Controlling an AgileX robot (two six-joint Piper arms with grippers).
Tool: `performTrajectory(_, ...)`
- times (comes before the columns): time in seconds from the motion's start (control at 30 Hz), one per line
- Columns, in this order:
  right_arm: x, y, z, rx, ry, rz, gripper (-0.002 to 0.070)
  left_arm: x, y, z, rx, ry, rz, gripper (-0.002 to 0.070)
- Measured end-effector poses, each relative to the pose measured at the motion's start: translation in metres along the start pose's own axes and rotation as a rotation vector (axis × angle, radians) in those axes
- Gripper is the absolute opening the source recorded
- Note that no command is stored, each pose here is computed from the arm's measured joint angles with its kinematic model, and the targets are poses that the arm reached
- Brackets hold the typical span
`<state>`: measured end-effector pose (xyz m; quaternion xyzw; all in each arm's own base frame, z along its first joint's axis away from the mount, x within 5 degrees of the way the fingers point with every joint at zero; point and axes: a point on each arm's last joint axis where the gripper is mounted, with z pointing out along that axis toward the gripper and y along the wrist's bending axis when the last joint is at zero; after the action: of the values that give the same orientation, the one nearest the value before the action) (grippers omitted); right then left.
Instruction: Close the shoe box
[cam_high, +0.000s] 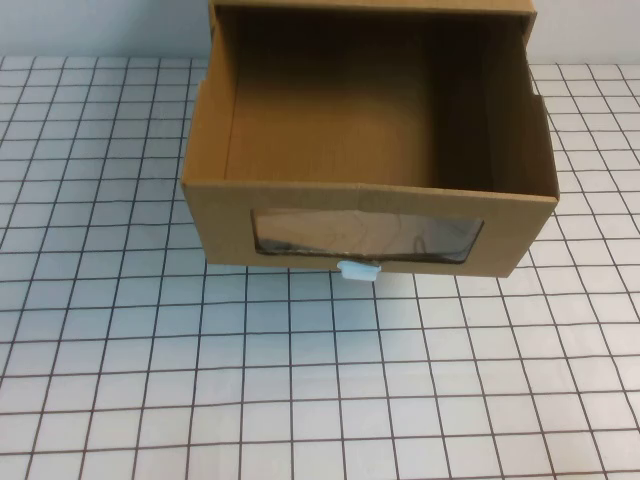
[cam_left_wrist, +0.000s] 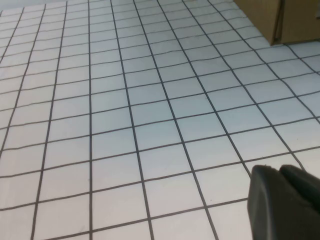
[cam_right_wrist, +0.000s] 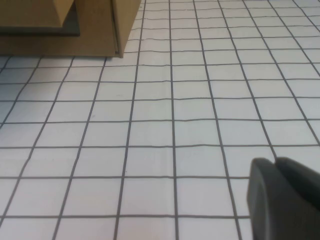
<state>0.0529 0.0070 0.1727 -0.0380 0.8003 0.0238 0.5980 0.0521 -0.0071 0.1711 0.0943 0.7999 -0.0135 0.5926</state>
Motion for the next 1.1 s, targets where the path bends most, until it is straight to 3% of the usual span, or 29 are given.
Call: performTrajectory(1.1,0.0,0.0,0.0,0.0,0.0,0.0,-0.0014,-0.002,0.0002,0.0,-0.002,-0.022,0.002,-0.0005)
